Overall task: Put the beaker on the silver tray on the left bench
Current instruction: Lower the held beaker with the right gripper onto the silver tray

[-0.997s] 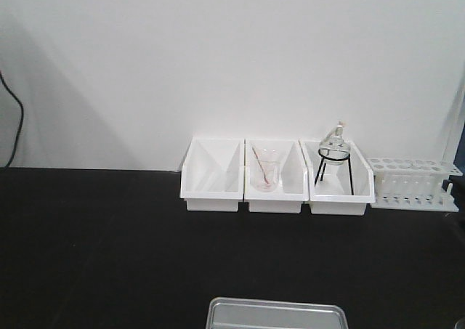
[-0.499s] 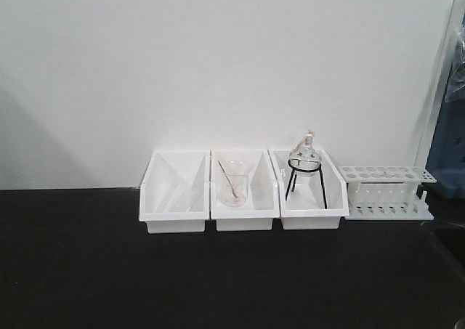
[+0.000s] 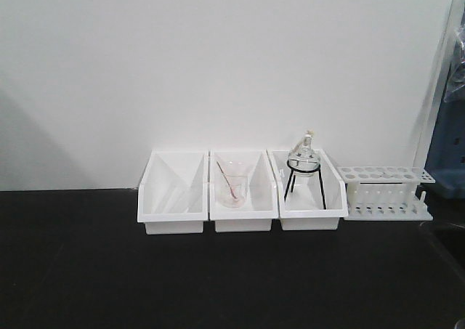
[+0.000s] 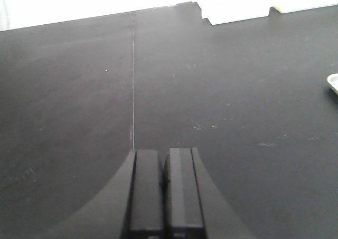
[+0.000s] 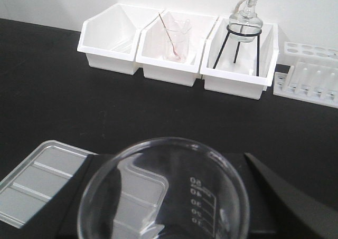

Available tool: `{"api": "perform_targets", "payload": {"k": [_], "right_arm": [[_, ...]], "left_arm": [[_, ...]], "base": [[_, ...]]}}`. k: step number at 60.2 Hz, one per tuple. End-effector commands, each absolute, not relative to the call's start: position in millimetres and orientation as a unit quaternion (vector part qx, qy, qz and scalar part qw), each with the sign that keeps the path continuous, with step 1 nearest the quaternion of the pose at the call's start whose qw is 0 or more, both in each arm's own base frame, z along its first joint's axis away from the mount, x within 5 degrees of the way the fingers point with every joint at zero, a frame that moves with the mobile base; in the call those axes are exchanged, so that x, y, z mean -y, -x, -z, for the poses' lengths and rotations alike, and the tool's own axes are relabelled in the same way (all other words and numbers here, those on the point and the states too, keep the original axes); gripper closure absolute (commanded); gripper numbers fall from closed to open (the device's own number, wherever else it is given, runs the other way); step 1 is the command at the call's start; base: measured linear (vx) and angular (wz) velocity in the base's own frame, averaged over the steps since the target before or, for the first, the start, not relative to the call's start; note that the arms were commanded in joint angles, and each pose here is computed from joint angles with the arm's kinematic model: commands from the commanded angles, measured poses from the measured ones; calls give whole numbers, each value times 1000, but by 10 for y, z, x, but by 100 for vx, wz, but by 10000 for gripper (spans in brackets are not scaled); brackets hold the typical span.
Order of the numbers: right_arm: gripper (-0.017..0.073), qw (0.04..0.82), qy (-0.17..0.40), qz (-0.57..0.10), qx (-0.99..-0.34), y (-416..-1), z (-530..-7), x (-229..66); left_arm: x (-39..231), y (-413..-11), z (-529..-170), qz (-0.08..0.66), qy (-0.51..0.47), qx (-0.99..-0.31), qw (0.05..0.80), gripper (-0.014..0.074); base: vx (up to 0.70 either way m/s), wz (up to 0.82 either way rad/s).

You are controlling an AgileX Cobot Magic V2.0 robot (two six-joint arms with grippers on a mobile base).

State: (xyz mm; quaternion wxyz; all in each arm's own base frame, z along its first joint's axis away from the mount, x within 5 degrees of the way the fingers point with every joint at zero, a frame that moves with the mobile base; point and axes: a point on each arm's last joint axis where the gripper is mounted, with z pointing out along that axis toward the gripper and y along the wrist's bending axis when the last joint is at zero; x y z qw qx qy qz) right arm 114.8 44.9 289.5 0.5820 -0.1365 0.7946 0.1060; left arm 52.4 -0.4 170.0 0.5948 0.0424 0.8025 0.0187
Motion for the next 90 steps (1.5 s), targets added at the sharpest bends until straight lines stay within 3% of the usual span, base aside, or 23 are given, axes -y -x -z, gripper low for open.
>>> {"api": "perform_targets", "payload": {"k": [1, 39, 49, 58, 78, 90], "right_arm": [[571, 624, 143, -116, -759, -1159, -3070, -469], [571, 638, 144, -123, -746, -1160, -3104, -482], [571, 680, 180, -126, -700, -1237, -3187, -569], [571, 704, 226, -155, -655, -1466, -3169, -785], [571, 647, 254, -198, -692, -2433, -2434, -1319], [571, 623, 251, -224, -706, -2791, -1935, -1515]], "left_arm": [[13, -542, -1703, -14, -44, -783, 620, 592], [13, -542, -1703, -14, -44, -783, 620, 592], [13, -542, -1703, -14, -44, -783, 620, 592], [13, -542, -1703, -14, -44, -783, 620, 592], [13, -542, -1703, -14, -44, -783, 620, 592], [13, -542, -1703, -14, -44, -783, 620, 592]], "base": [[0, 0], [0, 0], [0, 0], [0, 0], [0, 0], [0, 0]]}}
